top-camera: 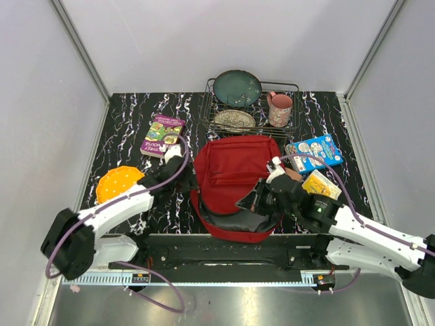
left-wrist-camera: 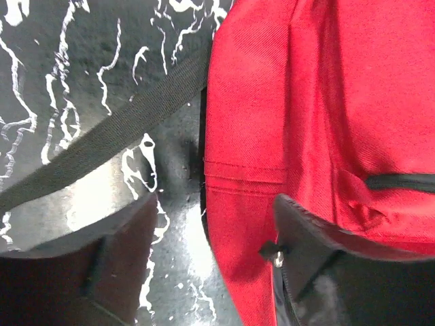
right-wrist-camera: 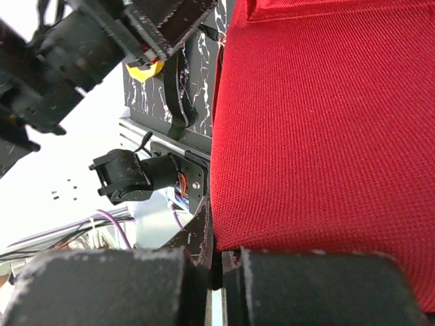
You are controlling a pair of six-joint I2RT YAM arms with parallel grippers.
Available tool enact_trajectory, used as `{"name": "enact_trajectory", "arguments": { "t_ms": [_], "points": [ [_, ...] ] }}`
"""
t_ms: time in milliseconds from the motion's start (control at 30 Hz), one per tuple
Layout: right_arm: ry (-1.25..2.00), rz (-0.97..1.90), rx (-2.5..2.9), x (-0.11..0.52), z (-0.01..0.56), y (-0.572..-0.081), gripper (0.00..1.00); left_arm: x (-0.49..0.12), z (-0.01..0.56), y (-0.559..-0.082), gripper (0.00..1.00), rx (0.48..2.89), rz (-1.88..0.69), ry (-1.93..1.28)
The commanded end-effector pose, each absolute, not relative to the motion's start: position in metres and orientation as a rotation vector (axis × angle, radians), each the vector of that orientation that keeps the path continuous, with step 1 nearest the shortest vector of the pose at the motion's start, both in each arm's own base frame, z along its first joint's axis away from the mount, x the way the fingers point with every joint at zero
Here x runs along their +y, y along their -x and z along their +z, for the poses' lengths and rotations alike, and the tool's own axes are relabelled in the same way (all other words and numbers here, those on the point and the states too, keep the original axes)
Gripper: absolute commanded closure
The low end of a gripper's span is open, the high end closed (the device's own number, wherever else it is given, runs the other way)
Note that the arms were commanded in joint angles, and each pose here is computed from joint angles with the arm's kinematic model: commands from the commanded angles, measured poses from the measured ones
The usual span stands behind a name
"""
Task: Pack the student bag
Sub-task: Unzip the student bag at the center of the board.
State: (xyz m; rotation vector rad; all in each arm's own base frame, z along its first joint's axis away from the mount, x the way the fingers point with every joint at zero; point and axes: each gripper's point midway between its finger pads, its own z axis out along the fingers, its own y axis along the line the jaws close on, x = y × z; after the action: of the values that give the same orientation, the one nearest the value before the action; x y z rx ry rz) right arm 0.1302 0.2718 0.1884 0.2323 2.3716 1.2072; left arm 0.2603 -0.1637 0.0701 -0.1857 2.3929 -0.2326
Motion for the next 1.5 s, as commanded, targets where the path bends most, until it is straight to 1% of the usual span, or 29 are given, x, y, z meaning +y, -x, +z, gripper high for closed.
{"name": "enact_trajectory", "arguments": {
  "t_ms": [0, 33, 67, 100, 167, 267, 400, 433, 567, 667, 700, 733, 800, 833, 1000, 1133, 1300, 1467],
  "points": [
    [-0.163, 1.182, 2.306, 0.291, 0.219, -0.151, 1.0, -0.162, 0.129, -0.259, 0.17, 2.224, -0.388, 0.162],
    [-0.144, 1.178, 2.288, 0.295, 0.227, -0.155, 1.0, -0.161, 0.137, -0.256, 0.05, 2.2, -0.412, 0.149],
    [-0.133, 1.167, 2.288, 0.297, 0.228, -0.158, 1.0, -0.158, 0.159, -0.25, 0.01, 2.135, -0.461, 0.155],
    [-0.115, 1.142, 2.303, 0.302, 0.224, -0.162, 1.0, -0.153, 0.164, -0.245, 0.01, 2.123, -0.466, 0.141],
    [-0.041, 1.143, 2.284, 0.31, 0.238, -0.165, 1.0, -0.151, 0.191, -0.235, 0.01, 2.04, -0.532, 0.112],
    [0.049, 1.137, 2.288, 0.325, 0.244, -0.168, 1.0, -0.161, 0.214, -0.218, 0.01, 1.98, -0.646, -0.021],
    [0.125, 1.128, 2.303, 0.34, 0.246, -0.173, 1.0, -0.182, 0.227, -0.195, 0.01, 1.949, -0.789, -0.21],
    [0.14, 1.136, 2.29, 0.342, 0.254, -0.174, 1.0, -0.185, 0.23, -0.191, 0.01, 1.94, -0.809, -0.238],
    [0.151, 1.131, 2.303, 0.349, 0.254, -0.176, 1.0, -0.202, 0.238, -0.178, 0.01, 1.914, -0.853, -0.366],
    [0.101, 1.115, 2.305, 0.347, 0.253, -0.18, 1.0, -0.219, 0.238, -0.171, 0.01, 1.918, -0.829, -0.46],
    [0.07, 1.121, 2.307, 0.345, 0.254, -0.18, 1.0, -0.216, 0.238, -0.177, 0.01, 1.913, -0.768, -0.439],
    [0.034, 1.099, 2.298, 0.342, 0.253, -0.185, 1.0, -0.226, 0.239, -0.169, 0.01, 1.908, -0.777, -0.484],
    [-0.046, 1.076, 2.292, 0.336, 0.254, -0.189, 1.0, -0.23, 0.24, -0.171, 0.01, 1.903, -0.719, -0.488],
    [-0.08, 1.053, 2.303, 0.332, 0.251, -0.191, 1.0, -0.238, 0.24, -0.162, 0.01, 1.9, -0.726, -0.525],
    [-0.275, 1.007, 2.305, 0.317, 0.25, -0.202, 1.0, -0.239, 0.241, -0.155, 0.01, 1.875, -0.665, -0.536],
    [-0.336, 1.033, 2.301, 0.313, 0.255, -0.202, 1.0, -0.245, 0.227, -0.15, 0.01, 1.899, -0.606, -0.581],
    [-0.364, 1.069, 2.278, 0.312, 0.267, -0.202, 1.0, -0.254, 0.229, -0.156, 0.01, 1.881, -0.524, -0.559],
    [-0.383, 1.096, 2.266, 0.313, 0.272, -0.201, 1.0, -0.264, 0.23, -0.157, 0.01, 1.858, -0.519, -0.502]
  ]
}}
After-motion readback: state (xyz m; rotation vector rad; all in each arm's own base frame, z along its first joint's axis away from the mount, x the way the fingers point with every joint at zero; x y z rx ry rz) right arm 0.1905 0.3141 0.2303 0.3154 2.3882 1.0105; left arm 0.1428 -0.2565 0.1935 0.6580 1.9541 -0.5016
